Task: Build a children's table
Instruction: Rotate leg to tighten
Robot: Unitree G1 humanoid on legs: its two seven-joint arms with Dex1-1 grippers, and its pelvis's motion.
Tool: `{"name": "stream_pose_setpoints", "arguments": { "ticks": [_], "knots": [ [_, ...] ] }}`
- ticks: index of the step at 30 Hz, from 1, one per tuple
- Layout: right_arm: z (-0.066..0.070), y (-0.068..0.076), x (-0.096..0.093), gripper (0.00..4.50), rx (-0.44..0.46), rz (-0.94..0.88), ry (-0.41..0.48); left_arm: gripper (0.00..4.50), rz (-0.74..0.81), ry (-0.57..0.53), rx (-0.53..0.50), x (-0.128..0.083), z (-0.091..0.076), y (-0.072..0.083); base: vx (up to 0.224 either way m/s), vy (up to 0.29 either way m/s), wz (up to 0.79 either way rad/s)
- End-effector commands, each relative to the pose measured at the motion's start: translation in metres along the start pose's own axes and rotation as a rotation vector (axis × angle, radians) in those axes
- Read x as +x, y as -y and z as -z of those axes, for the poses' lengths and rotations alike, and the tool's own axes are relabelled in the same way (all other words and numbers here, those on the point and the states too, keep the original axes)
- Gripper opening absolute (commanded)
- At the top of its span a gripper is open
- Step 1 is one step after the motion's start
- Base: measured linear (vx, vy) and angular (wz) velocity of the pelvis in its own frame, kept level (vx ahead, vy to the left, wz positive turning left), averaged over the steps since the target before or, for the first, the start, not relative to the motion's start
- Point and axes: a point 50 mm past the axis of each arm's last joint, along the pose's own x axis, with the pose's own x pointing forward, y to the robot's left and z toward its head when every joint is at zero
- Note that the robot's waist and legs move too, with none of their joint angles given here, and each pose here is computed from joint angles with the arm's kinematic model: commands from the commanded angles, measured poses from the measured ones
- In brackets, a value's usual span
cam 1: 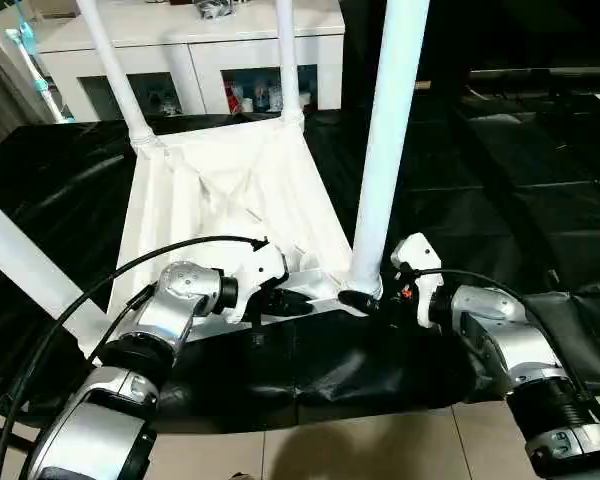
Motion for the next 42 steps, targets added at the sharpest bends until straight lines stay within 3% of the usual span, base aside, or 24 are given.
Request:
{"name": "stream_pose_setpoints", "arguments": {
  "ticks": [1, 13, 18, 22, 29, 36, 40, 41, 42],
  "knots": [
    [-0.005, -0.001, 0.000, 3.02, -0.007, -0.014, 0.020, 0.00, 0.018, 0.060, -0.035, 0.004, 0.001, 0.005, 0.000, 0.000, 0.00],
    [-0.004, -0.004, 0.001, 2.73, 0.001, -0.026, 0.025, 0.00, 0.029, 0.043, -0.041, 0.004, 0.003, 0.006, 0.000, 0.000, 0.00],
    [-0.003, -0.001, 0.005, 2.72, -0.011, 0.049, 0.023, 0.00, -0.043, 0.029, -0.062, 0.010, 0.003, 0.002, 0.000, 0.000, 0.00],
    [0.003, 0.009, 0.018, 2.72, 0.009, 0.236, -0.048, 0.00, -0.108, 0.019, -0.102, 0.027, -0.002, 0.000, 0.000, 0.000, 0.00],
    [0.002, 0.008, 0.047, 2.71, 0.180, 0.499, -0.066, 0.00, -0.321, -0.026, -0.152, 0.055, -0.019, -0.012, 0.000, 0.000, 0.00],
    [-0.004, -0.002, 0.070, 2.70, 0.162, 0.554, -0.093, 0.00, -0.395, -0.048, -0.172, 0.068, -0.029, -0.016, 0.000, 0.000, 0.00],
    [-0.017, -0.007, 0.078, 2.70, 0.136, 0.506, -0.027, 0.00, -0.372, -0.045, -0.147, 0.071, -0.028, -0.013, 0.000, 0.000, 0.00],
    [-0.018, -0.008, 0.078, 3.05, 0.151, 0.485, -0.005, 0.00, -0.369, -0.048, -0.145, 0.070, -0.027, -0.013, 0.000, 0.000, 0.00],
    [-0.018, -0.008, 0.076, 3.05, 0.170, 0.468, 0.019, 0.00, -0.359, -0.051, -0.139, 0.068, -0.024, -0.013, 0.000, 0.000, 0.00]
  ]
}}
